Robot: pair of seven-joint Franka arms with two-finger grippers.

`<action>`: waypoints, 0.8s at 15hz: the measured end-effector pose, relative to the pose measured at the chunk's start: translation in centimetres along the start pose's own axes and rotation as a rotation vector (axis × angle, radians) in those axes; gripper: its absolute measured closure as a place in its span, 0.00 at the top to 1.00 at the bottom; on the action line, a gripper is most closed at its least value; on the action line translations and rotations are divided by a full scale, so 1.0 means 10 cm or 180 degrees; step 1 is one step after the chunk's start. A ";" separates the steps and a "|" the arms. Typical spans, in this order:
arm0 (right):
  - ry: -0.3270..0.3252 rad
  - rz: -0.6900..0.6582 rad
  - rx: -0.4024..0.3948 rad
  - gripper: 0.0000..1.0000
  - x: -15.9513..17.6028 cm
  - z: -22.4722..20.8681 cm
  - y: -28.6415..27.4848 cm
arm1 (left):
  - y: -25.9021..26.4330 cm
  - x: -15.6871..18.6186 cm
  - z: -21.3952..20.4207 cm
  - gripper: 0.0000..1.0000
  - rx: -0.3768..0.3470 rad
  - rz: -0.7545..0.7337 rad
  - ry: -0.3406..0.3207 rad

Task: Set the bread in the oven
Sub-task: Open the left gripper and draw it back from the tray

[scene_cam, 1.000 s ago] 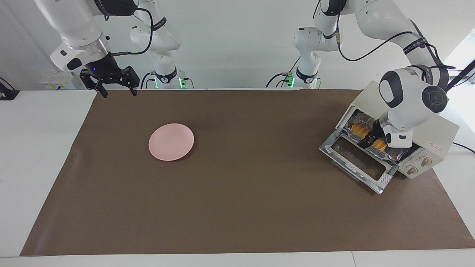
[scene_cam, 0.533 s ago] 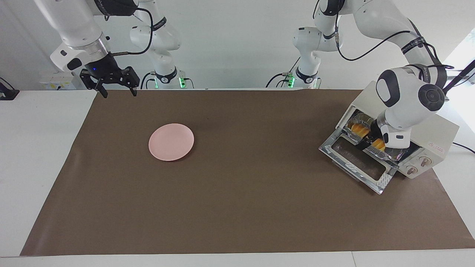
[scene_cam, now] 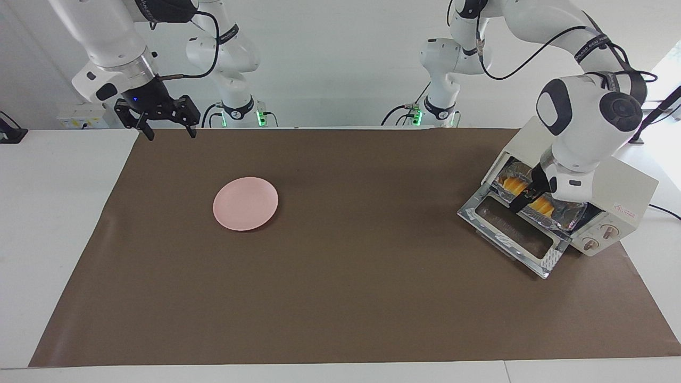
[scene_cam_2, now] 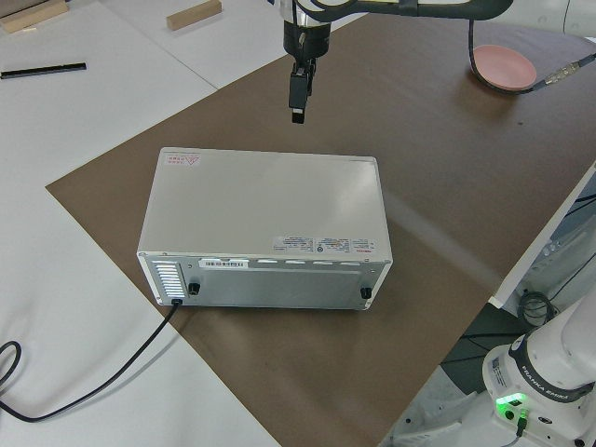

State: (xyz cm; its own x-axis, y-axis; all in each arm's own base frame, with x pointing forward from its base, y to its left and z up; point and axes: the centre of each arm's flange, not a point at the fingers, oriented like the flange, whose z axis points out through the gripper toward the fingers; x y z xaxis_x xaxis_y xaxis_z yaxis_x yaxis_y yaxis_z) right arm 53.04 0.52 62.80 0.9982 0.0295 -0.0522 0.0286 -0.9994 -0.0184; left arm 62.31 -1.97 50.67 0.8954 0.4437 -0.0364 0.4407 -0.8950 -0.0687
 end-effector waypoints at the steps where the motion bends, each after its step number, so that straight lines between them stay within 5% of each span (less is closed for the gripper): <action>1: 0.0000 0.0000 0.0000 1.00 0.00 0.00 0.00 | -0.05 -0.03 -0.15 1.00 -0.0053 0.0131 0.0060; 7: 0.0000 0.0000 0.0000 1.00 0.00 0.00 0.00 | -0.60 -0.39 -1.09 1.00 -0.0313 0.0576 0.0295; 12: 0.0000 0.0000 0.0000 1.00 0.00 0.00 0.00 | -0.58 -0.46 -1.11 1.00 -0.0328 0.0633 0.0296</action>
State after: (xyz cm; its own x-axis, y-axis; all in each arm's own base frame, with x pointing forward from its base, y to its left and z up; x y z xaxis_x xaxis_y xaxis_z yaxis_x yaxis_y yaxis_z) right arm 53.04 0.52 62.80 0.9982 0.0295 -0.0522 0.0286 -0.9994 -0.0184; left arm 56.37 0.65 62.34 0.9651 0.2565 0.0532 0.2550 -0.9664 0.0330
